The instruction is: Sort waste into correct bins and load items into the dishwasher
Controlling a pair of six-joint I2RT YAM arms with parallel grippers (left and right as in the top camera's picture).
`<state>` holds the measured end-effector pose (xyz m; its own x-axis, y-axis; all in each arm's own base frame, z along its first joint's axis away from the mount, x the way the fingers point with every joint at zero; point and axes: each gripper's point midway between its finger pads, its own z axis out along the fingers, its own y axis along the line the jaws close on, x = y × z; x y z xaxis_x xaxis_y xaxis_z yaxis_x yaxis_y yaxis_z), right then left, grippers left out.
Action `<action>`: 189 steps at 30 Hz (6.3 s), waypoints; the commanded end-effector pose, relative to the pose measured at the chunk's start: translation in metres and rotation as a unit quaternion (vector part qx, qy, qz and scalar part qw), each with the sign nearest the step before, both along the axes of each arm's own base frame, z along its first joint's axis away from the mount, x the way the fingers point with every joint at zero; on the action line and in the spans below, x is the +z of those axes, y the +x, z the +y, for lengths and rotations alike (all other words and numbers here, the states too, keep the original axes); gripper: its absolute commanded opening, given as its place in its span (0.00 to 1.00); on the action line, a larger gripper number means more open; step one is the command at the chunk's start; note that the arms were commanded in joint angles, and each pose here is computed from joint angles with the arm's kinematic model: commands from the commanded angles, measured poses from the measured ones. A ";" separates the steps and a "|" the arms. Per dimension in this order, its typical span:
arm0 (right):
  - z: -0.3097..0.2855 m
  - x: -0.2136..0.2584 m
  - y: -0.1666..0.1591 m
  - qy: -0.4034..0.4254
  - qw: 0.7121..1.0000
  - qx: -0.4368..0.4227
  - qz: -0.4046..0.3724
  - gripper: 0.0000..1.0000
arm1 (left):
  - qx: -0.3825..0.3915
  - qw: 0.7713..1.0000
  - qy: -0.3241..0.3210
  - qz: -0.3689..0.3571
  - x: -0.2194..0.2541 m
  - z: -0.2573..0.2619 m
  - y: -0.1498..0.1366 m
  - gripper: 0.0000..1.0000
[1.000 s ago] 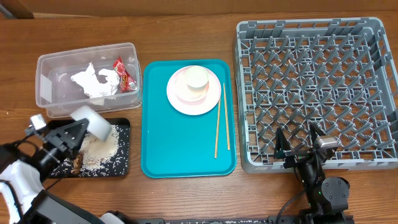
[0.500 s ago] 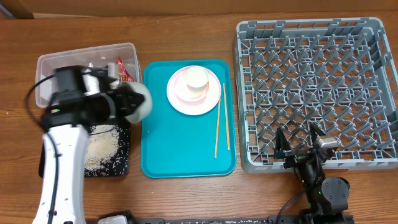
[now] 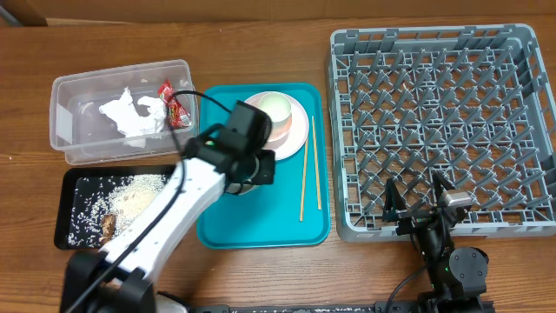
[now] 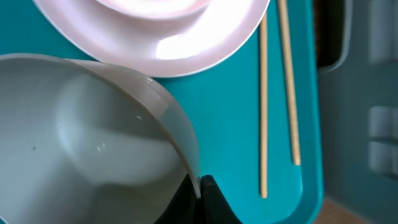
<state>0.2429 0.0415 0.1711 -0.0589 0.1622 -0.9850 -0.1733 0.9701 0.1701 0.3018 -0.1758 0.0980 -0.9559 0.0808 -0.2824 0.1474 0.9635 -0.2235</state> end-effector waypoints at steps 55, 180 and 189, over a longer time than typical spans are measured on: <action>0.001 0.077 -0.022 0.141 0.989 0.006 0.036 1.00 | 0.199 0.960 -0.010 -0.197 0.203 0.127 0.092 1.00; 0.168 0.183 0.047 0.069 0.794 0.586 0.143 0.78 | -0.262 0.814 -0.518 0.001 0.240 -0.078 0.050 0.04; 0.167 0.188 0.056 0.050 0.808 0.575 0.117 0.77 | -0.268 0.814 -0.516 -0.001 0.238 -0.077 0.046 0.04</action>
<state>0.3031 0.2069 0.3494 -0.4459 -0.0542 -0.8934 -0.8824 0.1943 0.4286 0.3502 -0.2512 0.3390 -0.8837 0.1955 -0.4253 0.4418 0.0481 -0.8958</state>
